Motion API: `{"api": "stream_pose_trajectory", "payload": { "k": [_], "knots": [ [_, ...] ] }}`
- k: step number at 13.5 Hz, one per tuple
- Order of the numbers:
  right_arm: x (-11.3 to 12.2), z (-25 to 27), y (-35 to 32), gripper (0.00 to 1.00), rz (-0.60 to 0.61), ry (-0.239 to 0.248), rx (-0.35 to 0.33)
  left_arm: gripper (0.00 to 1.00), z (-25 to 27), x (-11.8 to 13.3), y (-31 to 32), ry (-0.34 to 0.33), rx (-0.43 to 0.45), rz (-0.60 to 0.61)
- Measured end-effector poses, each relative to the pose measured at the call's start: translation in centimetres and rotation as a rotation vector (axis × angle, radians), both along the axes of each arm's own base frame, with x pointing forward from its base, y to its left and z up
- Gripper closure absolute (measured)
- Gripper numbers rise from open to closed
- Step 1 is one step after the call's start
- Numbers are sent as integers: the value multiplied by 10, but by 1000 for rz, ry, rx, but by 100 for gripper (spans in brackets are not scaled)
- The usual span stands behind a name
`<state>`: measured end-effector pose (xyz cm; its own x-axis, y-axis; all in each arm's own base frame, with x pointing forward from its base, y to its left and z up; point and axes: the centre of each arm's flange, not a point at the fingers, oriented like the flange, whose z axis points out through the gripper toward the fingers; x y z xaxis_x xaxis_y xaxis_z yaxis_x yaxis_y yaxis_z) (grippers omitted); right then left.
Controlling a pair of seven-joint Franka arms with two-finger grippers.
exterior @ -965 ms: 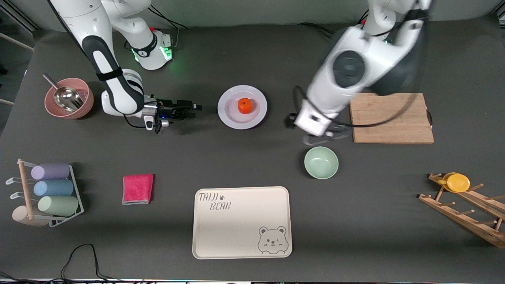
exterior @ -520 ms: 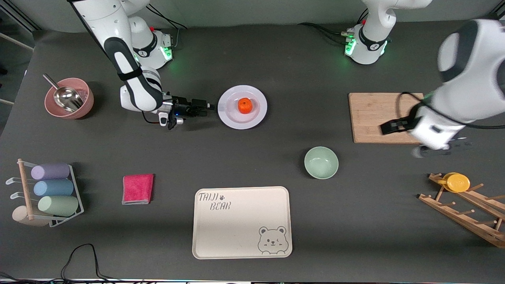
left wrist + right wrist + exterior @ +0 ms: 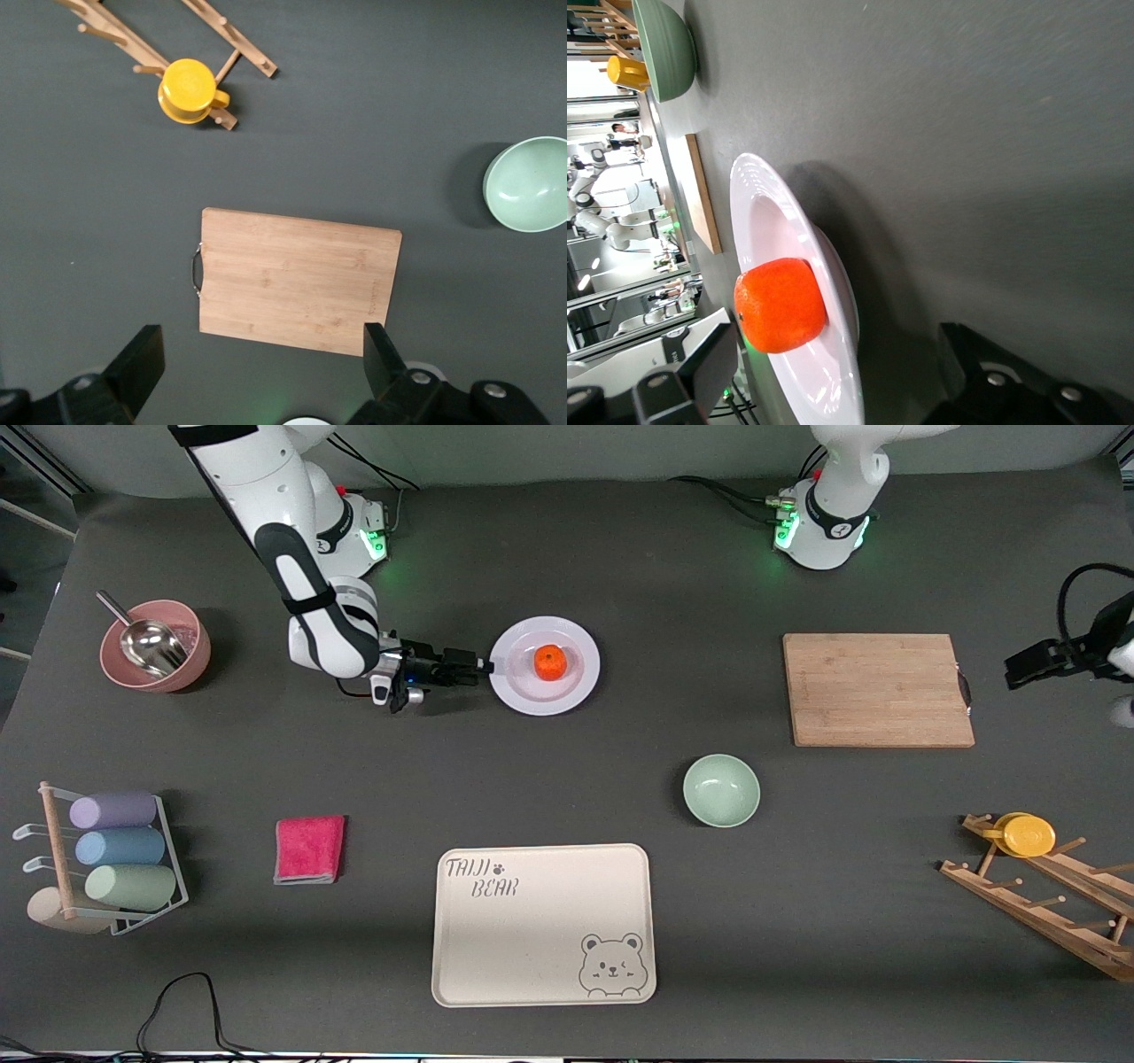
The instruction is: Place orange and plate with both arms
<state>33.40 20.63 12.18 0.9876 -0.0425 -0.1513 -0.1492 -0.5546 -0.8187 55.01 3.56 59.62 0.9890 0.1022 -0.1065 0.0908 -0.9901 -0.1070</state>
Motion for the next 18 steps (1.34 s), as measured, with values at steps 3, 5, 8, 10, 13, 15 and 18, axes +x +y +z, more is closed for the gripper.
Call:
{"api": "stream_pose_trajectory", "payload": {
  "k": [3, 5, 8, 10, 13, 15, 18],
  "knots": [
    [-2, 1, 9, 15, 14, -11, -14, 0, -8, -3, 3, 37, -7, -26],
    [-1, 1, 9, 39, 14, -12, -15, 0, -22, -1, -6, 66, -9, -47],
    [-1, 1, 10, 73, 16, -14, -15, 0, -34, 3, -36, 78, -8, -101],
    [0, 3, 13, 91, 23, -20, -1, 0, -38, 7, -42, 75, -5, -112],
    [2, 6, 16, 92, 30, -32, 8, 0, -45, 9, -36, 85, -7, -101],
    [4, 8, 18, 93, 33, -42, 14, 0, -50, 11, -35, 90, -7, -100],
    [14, 15, 23, 93, 33, -65, 26, 0, -53, 14, -35, 75, -7, -101]
  ]
}}
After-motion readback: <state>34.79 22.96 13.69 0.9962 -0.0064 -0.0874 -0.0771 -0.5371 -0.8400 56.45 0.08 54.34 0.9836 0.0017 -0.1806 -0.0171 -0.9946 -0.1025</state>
